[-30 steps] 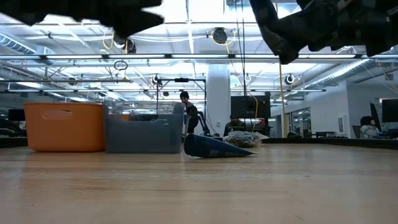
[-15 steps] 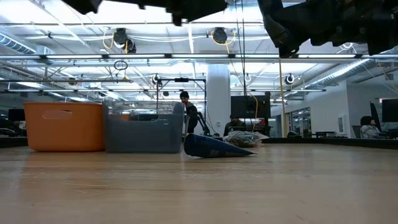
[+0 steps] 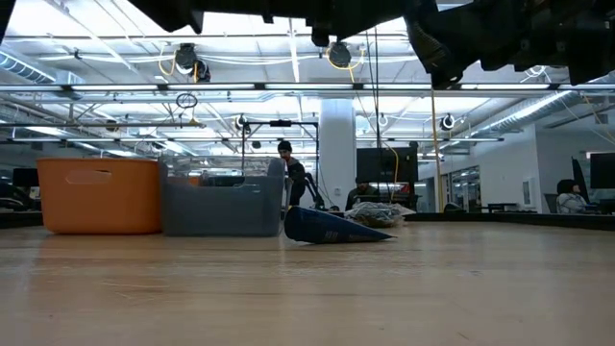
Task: Pick & Place Travel size toiletries
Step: Put the bottom blue shave cream into the blue bin
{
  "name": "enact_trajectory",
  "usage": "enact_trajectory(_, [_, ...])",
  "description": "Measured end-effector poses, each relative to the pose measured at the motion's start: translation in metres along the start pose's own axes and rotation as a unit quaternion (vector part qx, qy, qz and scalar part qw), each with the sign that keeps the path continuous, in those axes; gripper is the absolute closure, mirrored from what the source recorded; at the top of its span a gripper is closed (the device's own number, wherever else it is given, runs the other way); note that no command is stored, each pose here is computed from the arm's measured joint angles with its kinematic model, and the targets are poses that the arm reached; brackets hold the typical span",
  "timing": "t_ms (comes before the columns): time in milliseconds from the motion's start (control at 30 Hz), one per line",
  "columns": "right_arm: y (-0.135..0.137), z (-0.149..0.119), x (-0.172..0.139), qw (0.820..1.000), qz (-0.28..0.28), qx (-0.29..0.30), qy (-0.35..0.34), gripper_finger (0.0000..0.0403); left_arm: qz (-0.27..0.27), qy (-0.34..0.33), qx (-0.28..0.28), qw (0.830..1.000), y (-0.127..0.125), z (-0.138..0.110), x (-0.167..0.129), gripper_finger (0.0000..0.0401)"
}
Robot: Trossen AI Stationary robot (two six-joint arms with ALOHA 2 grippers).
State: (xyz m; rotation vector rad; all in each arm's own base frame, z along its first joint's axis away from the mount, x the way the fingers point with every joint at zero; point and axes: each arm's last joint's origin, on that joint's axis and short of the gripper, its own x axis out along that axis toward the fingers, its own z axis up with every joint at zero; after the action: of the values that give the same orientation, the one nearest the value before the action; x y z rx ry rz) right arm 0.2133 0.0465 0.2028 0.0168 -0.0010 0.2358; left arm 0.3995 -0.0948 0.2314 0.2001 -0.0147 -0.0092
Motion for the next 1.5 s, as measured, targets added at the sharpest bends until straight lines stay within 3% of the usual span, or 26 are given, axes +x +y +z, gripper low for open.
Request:
enact_trajectory(400, [0.000,0.000,0.000,1.000,0.000,-0.001,-0.001,0.0307,-0.015,-0.023,-0.031,0.999,0.013,0.001,0.003,0.0091])
enact_trajectory(833, [0.000,0.000,0.000,1.000,0.000,-0.001,0.000,0.0307,-0.032,-0.028,-0.025,0.999,0.019,-0.008,0.008,0.0097])
enact_trajectory(967, [0.000,-0.001,0.000,1.000,-0.001,-0.001,0.003,0.0307,-0.027,-0.035,-0.026,0.999,0.022,-0.007,0.008,0.0139])
enact_trajectory(1267, [-0.001,-0.001,0.000,1.000,-0.006,-0.001,0.001,0.0307,-0.034,-0.033,-0.025,0.999,0.024,-0.008,0.008,0.0282])
enact_trajectory(1500, [0.000,0.000,0.000,1.000,-0.001,-0.001,0.001,0.0307,-0.037,-0.037,-0.011,0.999,0.024,-0.006,0.008,0.0294])
